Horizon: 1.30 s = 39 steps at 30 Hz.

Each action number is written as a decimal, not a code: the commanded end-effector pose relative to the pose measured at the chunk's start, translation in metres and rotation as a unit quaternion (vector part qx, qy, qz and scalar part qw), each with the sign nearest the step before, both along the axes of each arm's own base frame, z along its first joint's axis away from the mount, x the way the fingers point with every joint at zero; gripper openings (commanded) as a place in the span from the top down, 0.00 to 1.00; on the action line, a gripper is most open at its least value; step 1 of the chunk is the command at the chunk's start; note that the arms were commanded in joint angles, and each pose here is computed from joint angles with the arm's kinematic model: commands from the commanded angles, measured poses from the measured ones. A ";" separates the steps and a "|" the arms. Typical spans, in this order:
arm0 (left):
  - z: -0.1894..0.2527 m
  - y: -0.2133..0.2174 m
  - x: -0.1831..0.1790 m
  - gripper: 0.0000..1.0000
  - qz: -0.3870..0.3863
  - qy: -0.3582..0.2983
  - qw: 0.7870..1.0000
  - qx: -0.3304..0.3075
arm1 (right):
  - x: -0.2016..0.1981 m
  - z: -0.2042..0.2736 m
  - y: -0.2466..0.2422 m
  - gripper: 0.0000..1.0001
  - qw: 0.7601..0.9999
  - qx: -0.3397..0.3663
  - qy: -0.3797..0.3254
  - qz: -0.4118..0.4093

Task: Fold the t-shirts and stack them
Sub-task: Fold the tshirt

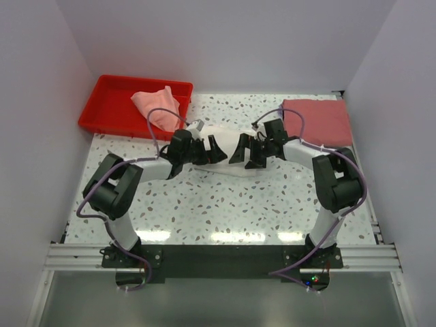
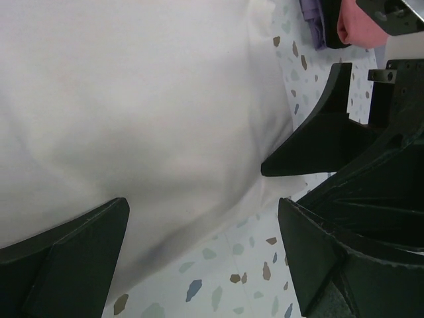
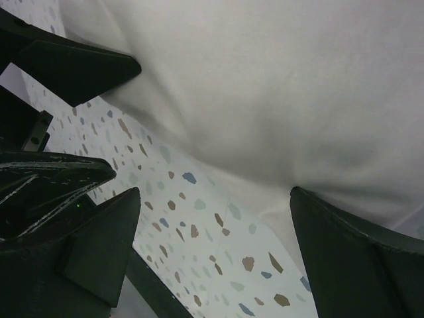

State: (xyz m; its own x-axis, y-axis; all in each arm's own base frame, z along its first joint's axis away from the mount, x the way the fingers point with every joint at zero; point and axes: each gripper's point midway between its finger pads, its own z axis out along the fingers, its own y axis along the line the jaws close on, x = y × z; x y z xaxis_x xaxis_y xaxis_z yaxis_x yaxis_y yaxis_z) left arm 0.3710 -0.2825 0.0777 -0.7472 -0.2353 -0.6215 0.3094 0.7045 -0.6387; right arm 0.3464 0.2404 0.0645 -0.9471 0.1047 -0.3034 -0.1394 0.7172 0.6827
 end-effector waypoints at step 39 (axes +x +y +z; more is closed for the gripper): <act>0.119 0.121 -0.047 0.00 0.186 -0.110 0.975 0.043 | -0.030 0.104 -0.095 0.01 0.974 -0.063 -0.127 -0.175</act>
State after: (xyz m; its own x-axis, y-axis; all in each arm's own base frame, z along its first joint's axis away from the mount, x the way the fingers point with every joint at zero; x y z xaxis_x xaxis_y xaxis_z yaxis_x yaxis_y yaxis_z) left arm 0.3366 -0.1861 0.1876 -0.5173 -0.3792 -0.7672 0.2071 0.8144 -0.5421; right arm 0.3131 0.1448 0.1660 -0.7659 0.2535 -0.5909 -0.1099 0.8538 0.5088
